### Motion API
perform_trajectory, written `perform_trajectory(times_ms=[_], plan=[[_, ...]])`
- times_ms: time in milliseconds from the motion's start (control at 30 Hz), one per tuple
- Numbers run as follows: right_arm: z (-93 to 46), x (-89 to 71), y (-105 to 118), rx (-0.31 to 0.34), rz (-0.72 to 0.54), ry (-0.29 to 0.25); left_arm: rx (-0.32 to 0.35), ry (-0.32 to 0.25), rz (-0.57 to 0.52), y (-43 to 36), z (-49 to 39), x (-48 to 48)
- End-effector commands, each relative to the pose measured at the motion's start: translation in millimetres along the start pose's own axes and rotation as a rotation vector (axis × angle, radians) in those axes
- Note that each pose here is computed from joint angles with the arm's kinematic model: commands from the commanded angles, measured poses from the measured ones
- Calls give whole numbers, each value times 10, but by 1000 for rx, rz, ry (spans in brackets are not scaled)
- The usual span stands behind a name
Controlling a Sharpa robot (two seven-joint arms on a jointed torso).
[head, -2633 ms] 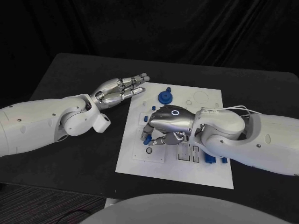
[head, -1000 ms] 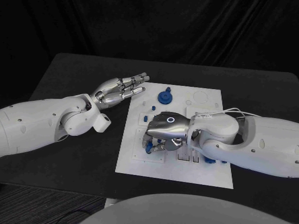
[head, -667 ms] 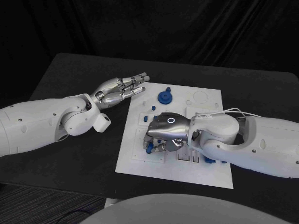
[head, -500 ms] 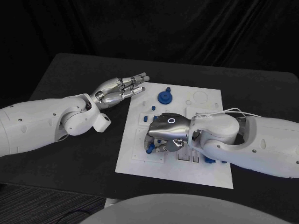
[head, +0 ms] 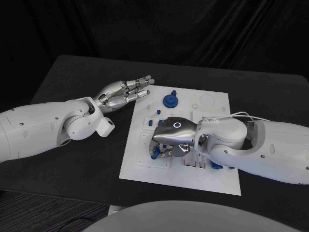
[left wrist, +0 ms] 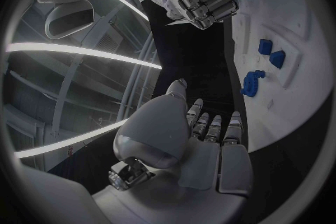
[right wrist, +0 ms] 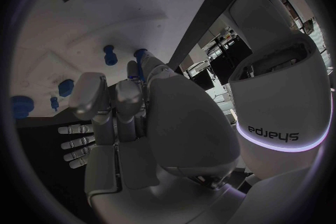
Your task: Assemble the parts on the task board
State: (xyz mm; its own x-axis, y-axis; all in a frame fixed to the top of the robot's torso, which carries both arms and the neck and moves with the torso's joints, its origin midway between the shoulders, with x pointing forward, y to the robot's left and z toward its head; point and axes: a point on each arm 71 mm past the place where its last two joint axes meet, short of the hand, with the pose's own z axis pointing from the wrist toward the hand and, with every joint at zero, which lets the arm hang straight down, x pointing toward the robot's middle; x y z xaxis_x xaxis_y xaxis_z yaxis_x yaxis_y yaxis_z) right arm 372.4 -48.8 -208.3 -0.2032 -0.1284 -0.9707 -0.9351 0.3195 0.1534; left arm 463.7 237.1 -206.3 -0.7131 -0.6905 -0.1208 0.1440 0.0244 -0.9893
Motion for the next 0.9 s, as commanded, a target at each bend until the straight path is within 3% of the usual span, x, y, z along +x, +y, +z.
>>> perform_trajectory(times_ms=[33, 567, 900], plan=[[-1, 21, -16, 23, -5, 7, 10, 9, -9, 0, 2, 13], [49, 63, 14, 2, 4, -29, 5, 10, -11, 4, -8, 7], [-13, 50, -25, 8, 0, -67, 0, 11, -12, 9, -14, 0]])
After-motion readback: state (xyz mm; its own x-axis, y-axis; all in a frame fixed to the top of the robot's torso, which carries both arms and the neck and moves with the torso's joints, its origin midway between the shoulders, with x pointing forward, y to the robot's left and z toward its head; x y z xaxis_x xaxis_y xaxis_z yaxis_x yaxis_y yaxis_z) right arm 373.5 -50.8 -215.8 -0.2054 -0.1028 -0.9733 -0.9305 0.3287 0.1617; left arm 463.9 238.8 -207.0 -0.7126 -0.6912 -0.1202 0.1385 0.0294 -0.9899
